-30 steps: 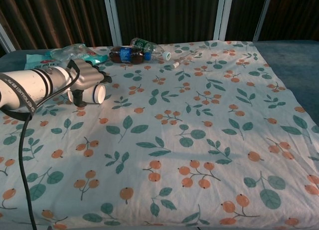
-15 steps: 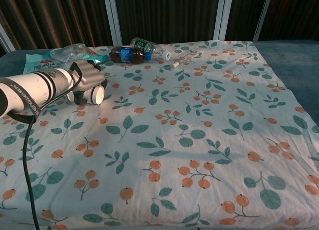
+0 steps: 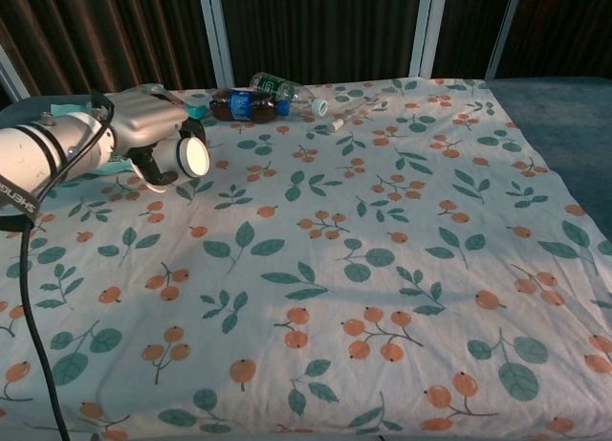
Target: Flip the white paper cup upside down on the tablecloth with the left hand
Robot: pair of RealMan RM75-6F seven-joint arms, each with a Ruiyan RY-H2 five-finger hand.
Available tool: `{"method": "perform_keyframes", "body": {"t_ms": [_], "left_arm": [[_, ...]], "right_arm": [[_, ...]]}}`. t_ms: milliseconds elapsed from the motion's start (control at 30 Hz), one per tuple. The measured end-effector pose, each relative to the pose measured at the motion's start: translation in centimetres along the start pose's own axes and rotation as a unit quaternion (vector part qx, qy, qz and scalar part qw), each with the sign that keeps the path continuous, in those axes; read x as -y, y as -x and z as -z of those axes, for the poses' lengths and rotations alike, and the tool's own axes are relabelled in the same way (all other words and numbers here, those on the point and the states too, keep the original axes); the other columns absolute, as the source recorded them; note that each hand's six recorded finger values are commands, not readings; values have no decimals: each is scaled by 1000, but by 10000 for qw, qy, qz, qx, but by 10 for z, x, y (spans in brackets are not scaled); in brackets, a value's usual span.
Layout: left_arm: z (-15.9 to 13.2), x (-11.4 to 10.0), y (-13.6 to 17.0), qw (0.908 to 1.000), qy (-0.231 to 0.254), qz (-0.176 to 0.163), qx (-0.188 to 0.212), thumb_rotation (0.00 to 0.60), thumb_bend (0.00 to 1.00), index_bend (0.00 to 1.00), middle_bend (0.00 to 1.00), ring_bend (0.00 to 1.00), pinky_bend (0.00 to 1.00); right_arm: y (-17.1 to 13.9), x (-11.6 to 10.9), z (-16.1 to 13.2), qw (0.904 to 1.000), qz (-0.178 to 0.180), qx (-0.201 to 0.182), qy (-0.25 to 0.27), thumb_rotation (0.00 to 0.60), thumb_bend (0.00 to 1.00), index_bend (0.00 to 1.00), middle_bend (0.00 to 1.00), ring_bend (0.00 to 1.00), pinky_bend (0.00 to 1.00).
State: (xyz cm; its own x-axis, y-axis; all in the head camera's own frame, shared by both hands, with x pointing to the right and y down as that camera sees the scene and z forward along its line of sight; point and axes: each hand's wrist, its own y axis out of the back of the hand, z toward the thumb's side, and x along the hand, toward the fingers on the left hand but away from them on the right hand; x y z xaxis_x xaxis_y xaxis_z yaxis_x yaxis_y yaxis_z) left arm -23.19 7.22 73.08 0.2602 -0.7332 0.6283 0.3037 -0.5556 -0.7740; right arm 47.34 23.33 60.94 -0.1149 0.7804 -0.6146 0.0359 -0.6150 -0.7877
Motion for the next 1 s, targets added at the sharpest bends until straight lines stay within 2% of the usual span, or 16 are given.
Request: {"method": "perform_keyframes", "body": {"t_ms": [100, 200, 300, 433, 533, 567, 633, 800, 1000], "left_arm": [[8, -1, 14, 9951, 974, -185, 58, 600, 418, 439, 400, 123, 26], [18, 1, 28, 9793, 1971, -437, 127, 600, 404, 439, 398, 117, 29], [30, 7, 42, 9530, 2943, -697, 179, 600, 399, 436, 391, 115, 40], [49, 26, 61, 9091, 4023, -1063, 195, 600, 402, 427, 386, 116, 47], [58, 46, 74, 8839, 4499, -1269, 164, 600, 405, 412, 371, 116, 47], [59, 52, 76, 8787, 4590, -1304, 150, 600, 405, 406, 365, 116, 47], [61, 65, 81, 8730, 4689, -1336, 111, 600, 404, 397, 358, 116, 47], [56, 89, 85, 8663, 4828, -1281, 68, 600, 405, 378, 341, 112, 47], [49, 105, 84, 8696, 4819, -1074, 52, 600, 400, 322, 281, 76, 47]], "right_arm": [[2, 0, -3, 10000, -17, -35, -15, 544, 0, 0, 0, 0, 0], [3, 0, -7, 9999, -31, -89, -41, 546, 0, 0, 0, 0, 0], [4, 0, -11, 9999, -34, -148, -49, 545, 0, 0, 0, 0, 0], [4, -3, -16, 9998, 0, -214, -63, 546, 0, 0, 0, 0, 0], [4, -3, -17, 9997, 0, -217, -74, 546, 0, 0, 0, 0, 0], [4, -3, -17, 9997, -1, -216, -76, 546, 0, 0, 0, 0, 0], [4, -4, -18, 9997, 2, -217, -79, 545, 0, 0, 0, 0, 0], [2, -3, -16, 9998, -10, -201, -93, 544, 0, 0, 0, 0, 0], [1, -1, -13, 9998, -14, -159, -70, 546, 0, 0, 0, 0, 0]]}}
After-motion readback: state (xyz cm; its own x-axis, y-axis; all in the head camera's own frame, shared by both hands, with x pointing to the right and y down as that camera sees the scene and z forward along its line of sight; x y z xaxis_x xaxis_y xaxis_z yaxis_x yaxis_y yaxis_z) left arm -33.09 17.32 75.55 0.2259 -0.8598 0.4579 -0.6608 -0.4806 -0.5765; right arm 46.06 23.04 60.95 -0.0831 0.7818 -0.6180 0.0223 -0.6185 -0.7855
